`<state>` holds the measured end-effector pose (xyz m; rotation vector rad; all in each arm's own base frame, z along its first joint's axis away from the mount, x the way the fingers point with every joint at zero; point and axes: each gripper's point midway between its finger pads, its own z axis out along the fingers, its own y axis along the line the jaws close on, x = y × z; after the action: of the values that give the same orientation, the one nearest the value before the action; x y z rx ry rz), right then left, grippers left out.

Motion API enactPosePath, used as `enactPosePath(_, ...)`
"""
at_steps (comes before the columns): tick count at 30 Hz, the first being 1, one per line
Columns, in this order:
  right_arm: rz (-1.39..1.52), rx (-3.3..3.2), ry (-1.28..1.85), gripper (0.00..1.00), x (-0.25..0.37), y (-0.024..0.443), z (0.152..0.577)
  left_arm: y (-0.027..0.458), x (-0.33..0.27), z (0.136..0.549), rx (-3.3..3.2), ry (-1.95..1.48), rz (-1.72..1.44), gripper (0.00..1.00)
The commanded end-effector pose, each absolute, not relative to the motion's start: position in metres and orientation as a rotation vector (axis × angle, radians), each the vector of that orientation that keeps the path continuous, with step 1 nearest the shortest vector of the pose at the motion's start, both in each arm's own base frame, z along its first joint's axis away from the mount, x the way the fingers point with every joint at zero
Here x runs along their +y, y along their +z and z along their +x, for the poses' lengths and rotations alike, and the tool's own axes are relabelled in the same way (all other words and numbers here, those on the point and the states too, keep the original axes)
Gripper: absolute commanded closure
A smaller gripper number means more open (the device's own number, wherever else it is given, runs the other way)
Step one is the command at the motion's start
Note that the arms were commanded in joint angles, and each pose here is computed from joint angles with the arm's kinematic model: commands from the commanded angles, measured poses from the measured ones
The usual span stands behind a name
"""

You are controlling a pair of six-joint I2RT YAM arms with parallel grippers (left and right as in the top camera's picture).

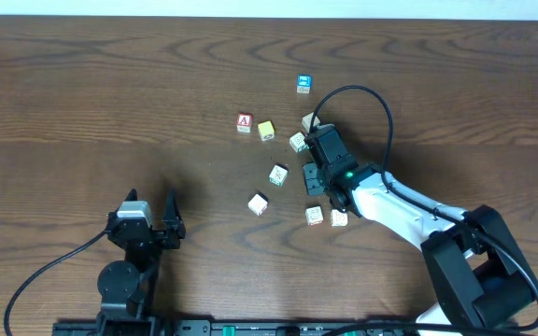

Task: Lift 5 blocks
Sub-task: 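Grasp the yellow W block with the right gripper, then lift the W block and lower it beside the B block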

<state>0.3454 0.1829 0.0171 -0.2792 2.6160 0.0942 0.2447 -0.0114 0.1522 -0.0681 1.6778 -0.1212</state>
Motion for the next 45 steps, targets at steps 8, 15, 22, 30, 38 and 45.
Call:
enactPosePath(8,-0.265,2.610,0.087,0.75,0.181,0.019,0.351,0.136,-0.006,0.244,1.726,-0.098,-0.100,0.29)
enactPosePath(15,-0.266,2.626,0.075,0.78,0.178,0.032,0.348,0.136,-0.006,0.244,1.726,-0.098,-0.100,0.29)
enactPosePath(22,-0.253,2.612,0.040,0.82,0.168,0.083,0.341,0.136,-0.006,0.244,1.726,-0.098,-0.100,0.29)
enactPosePath(30,-0.097,2.627,-0.086,0.85,0.123,0.126,0.305,0.136,-0.006,0.244,1.726,-0.098,-0.100,0.29)
enactPosePath(38,0.030,2.741,-0.173,0.86,0.097,0.115,0.270,0.136,-0.006,0.244,1.726,-0.098,-0.100,0.29)
enactPosePath(45,0.143,2.806,-0.197,0.85,0.086,0.070,0.246,0.136,-0.006,0.244,1.726,-0.098,-0.100,0.29)
